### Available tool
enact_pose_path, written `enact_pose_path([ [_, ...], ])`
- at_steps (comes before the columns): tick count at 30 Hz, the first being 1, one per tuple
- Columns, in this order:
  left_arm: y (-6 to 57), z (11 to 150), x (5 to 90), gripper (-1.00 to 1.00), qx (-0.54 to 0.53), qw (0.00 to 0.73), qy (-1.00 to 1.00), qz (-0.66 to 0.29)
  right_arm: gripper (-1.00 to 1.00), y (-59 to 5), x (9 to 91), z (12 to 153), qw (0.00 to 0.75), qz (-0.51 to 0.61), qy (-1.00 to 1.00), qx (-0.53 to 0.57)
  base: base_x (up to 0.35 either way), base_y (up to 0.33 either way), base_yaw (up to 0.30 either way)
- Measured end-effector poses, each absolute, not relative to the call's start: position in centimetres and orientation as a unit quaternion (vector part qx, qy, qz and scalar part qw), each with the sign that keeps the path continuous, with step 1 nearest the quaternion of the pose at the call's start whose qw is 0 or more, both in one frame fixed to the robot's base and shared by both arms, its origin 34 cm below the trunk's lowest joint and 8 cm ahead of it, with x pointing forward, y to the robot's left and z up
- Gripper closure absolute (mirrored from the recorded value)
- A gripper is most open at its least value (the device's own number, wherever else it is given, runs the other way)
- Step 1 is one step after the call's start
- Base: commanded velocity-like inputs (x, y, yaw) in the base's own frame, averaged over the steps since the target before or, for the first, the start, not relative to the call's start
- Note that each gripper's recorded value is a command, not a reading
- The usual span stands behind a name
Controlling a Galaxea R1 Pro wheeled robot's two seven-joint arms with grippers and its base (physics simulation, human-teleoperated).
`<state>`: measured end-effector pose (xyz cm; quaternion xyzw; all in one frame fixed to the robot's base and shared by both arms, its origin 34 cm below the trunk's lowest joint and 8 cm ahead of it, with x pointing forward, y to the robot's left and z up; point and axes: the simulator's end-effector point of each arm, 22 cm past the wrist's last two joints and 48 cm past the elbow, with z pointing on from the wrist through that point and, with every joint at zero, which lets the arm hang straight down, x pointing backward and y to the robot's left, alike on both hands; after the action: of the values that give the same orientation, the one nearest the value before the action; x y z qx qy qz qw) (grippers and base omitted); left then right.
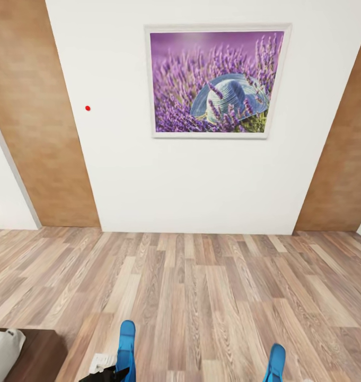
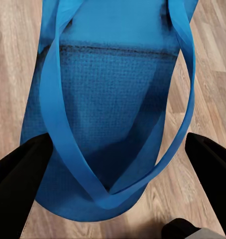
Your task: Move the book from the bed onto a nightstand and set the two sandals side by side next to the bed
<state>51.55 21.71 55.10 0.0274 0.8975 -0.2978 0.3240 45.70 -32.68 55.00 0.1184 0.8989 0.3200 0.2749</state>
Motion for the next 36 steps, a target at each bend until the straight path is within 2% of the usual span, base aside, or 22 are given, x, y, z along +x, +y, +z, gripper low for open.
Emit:
enact_pose_path([
  [36, 21.71, 55.1, 51.55, 1.0, 0.027, 0.324, 0.898, -0.298, 1.0, -32.66, 45.7, 55.02, 0.275, 0.321, 0.899, 0.118, 0.33, 0.0, 0.004],
])
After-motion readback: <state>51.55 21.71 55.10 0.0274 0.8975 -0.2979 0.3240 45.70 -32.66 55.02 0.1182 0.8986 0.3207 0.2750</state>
